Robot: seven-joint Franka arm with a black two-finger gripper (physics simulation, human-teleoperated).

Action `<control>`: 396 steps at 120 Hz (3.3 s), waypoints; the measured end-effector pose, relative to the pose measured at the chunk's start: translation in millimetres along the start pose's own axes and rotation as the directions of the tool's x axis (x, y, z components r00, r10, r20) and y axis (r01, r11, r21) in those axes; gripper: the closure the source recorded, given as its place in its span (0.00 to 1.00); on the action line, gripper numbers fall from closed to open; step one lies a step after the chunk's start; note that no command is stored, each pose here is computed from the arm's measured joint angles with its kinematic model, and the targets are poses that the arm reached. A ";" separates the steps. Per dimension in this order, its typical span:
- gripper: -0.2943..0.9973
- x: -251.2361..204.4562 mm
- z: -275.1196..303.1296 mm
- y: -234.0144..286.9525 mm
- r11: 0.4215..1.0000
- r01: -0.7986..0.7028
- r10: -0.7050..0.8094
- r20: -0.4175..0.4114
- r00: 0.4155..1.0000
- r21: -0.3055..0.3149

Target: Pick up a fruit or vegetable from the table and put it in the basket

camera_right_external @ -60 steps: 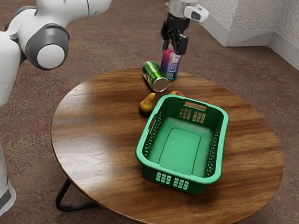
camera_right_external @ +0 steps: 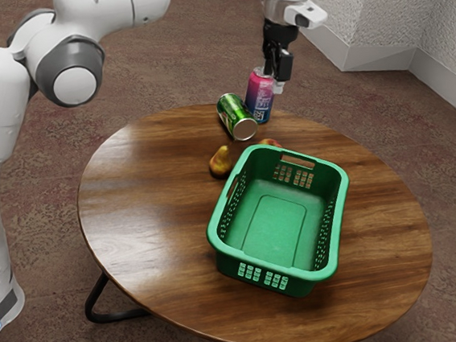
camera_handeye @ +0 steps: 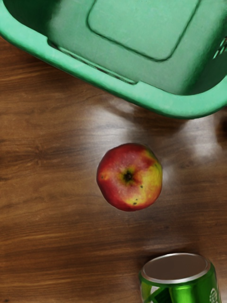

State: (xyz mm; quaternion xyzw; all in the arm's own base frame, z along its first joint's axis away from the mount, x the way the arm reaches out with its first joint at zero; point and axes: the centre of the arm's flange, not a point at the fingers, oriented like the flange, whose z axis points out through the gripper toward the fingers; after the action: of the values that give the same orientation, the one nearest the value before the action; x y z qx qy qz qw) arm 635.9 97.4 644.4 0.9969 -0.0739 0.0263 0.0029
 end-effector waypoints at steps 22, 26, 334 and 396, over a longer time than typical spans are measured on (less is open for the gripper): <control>0.23 12.4 24.0 2.9 0.984 0.159 -0.158 0.018 0.987 -0.077; 0.23 13.6 29.3 -0.7 0.971 0.224 -0.223 0.029 0.974 -0.086; 0.23 70.0 219.5 -32.6 0.012 0.986 -1.000 0.016 0.010 0.165; 0.44 68.9 217.4 -39.1 -0.003 0.987 -1.000 0.003 -0.003 0.160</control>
State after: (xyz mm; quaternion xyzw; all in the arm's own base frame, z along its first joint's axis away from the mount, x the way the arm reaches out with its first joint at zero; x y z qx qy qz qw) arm 721.0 123.9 430.9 0.7555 0.6529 -0.0373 -0.0390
